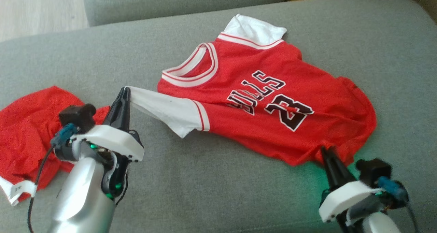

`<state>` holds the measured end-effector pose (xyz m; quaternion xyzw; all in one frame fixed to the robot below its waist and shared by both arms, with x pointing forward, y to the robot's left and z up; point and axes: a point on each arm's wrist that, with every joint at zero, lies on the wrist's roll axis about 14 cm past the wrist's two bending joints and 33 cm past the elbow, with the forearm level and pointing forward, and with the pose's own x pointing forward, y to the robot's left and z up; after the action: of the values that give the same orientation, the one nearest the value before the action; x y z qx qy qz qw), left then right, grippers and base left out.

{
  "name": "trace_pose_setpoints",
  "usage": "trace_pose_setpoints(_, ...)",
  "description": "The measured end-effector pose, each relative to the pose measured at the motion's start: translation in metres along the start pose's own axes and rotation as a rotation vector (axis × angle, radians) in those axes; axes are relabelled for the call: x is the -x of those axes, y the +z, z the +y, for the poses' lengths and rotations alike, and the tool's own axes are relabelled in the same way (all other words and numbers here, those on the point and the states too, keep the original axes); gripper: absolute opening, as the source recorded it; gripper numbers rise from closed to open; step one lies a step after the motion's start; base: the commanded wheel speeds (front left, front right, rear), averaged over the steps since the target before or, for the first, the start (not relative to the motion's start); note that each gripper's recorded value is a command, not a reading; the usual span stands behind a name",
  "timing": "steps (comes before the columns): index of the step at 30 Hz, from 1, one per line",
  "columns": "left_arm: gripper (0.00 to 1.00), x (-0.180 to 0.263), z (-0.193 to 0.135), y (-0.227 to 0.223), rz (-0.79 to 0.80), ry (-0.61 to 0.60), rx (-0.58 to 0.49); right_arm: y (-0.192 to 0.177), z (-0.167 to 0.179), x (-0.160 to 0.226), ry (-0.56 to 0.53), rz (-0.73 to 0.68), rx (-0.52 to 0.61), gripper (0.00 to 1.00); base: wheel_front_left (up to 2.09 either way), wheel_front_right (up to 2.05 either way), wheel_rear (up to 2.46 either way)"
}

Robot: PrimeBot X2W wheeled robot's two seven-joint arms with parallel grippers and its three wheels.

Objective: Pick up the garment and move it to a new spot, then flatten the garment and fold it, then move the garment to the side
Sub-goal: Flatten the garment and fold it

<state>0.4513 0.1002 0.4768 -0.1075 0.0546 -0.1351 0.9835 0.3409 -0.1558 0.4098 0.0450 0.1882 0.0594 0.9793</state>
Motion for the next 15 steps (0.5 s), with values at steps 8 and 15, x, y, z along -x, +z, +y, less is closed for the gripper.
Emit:
trace_pose_setpoints(8,0.00,0.008,-0.003,0.047,-0.148,0.006,0.093,0.081,-0.013,0.002,-0.026,-0.229,-0.050,0.00,0.00,0.00,0.00)
trace_pose_setpoints(15,0.00,0.019,-0.013,0.135,-0.377,-0.024,0.225,0.201,-0.018,0.011,0.003,-0.511,0.050,0.00,0.00,0.00,0.00)
